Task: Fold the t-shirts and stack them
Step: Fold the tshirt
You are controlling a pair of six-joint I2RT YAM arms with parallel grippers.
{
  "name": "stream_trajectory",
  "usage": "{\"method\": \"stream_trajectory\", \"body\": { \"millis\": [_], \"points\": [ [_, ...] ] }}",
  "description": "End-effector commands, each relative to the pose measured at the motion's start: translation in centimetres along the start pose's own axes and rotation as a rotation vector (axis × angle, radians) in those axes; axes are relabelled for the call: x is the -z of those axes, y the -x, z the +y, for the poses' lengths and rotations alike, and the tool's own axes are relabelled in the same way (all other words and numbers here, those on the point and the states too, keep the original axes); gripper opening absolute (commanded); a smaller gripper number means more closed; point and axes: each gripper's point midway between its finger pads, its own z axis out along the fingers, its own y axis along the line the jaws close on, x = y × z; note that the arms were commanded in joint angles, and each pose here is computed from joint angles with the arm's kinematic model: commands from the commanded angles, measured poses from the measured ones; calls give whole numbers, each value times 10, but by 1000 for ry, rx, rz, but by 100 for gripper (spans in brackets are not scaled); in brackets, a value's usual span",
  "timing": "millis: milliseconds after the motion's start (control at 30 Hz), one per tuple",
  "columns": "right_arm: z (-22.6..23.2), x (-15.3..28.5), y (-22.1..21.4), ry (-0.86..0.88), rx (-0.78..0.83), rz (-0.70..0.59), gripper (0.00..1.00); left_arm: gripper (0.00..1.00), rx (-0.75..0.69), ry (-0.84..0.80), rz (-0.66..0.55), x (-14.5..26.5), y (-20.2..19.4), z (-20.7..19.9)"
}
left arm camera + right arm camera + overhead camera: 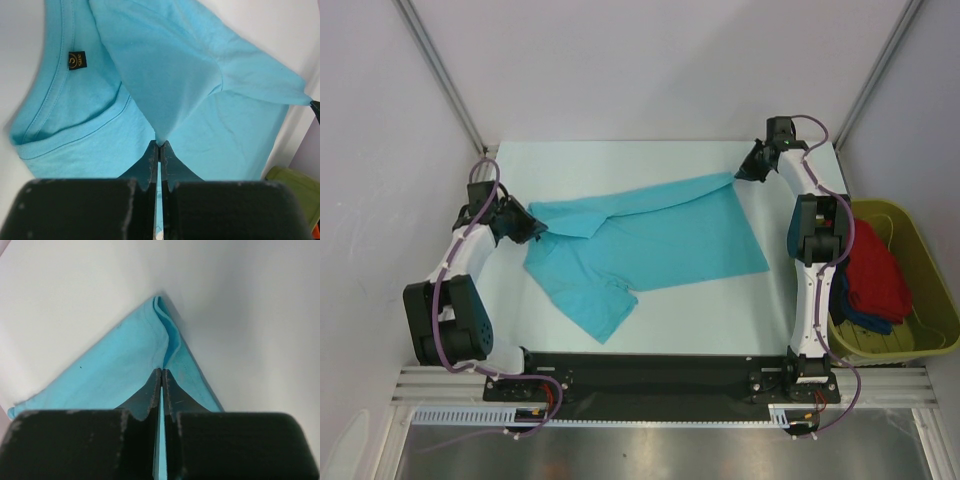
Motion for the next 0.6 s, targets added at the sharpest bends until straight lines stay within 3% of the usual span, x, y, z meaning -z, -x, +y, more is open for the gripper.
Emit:
{"method": "stream_trajectory", "body": {
  "millis": [0,267,333,367,433,467,567],
  "points": [
    [4,5,10,15,25,-15,2,0,10,-18,-11,8,-1,-1],
    [-6,-2,-1,-3,32,12,3,1,15,13,15,0,-10,12],
    [-12,-1,-1,-30,35,14,5,10,25,30,25,-2,-13,17],
    [-14,-1,-3,-49,39,17,11,26,27,40,26,-2,-14,20],
    [-25,3,-3,-106,57,17,20,45,16,72,9,1,-14,26],
    [-31,5,-4,-129,74,20,28,60,10,85,-8,4,-12,28],
    [-38,14,-2,-176,119,21,36,75,-3,142,-91,16,4,35]
  ]
}}
